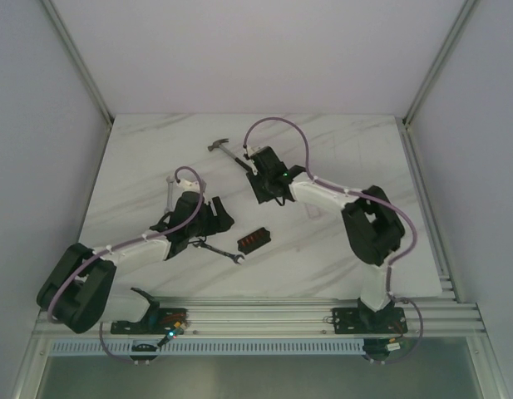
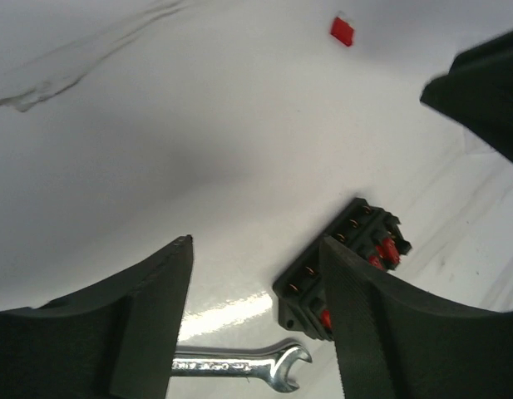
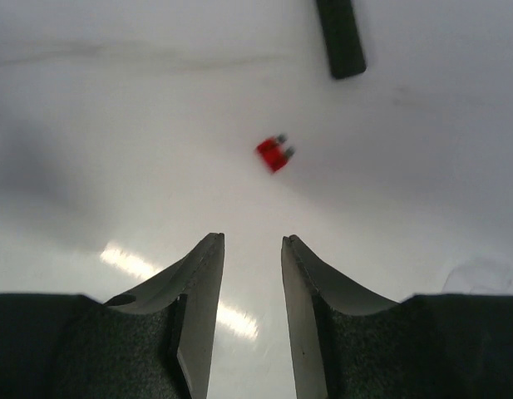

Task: Snap on the fuse box
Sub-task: Pick up the fuse from the center of the board.

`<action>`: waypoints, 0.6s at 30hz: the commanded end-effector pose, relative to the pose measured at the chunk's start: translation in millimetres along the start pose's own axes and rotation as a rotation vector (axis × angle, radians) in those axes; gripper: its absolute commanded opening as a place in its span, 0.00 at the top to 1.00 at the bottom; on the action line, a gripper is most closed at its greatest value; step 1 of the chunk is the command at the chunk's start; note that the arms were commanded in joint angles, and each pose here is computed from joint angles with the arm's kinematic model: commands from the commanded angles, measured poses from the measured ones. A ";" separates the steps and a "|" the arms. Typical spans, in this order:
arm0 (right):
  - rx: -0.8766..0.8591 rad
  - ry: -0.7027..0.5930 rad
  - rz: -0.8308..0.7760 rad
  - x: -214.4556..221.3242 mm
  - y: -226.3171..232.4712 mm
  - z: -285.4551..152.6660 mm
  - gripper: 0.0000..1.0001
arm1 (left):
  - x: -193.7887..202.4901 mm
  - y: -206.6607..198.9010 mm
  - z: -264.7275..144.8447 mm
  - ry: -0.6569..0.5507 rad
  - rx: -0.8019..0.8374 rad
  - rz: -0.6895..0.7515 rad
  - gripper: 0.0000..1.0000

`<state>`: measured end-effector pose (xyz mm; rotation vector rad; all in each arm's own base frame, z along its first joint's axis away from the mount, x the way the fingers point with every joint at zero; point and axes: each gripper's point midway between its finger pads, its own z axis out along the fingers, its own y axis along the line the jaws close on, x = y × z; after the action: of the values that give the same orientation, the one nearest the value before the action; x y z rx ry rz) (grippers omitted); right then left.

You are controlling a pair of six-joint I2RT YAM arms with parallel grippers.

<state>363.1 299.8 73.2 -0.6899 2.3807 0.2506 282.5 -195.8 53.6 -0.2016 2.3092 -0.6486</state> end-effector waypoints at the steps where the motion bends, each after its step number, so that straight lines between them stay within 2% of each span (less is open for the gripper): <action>1: 0.069 -0.115 -0.009 -41.1 -11.5 34.8 0.59 | -10.4 -0.9 9.5 -0.004 0.001 -0.001 0.21; 10: 0.133 -0.091 -0.005 -38.9 -19.3 73.1 0.60 | -10.5 -0.4 14.2 0.010 0.009 -0.009 0.05; 18: 0.138 -0.012 -0.015 -8.1 -20.6 77.7 0.63 | -12.5 -3.4 13.8 0.007 0.019 -0.009 0.01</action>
<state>424.3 317.5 30.6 -0.6295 2.3336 0.1242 290.0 -193.3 40.2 -0.2264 2.3550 -0.6407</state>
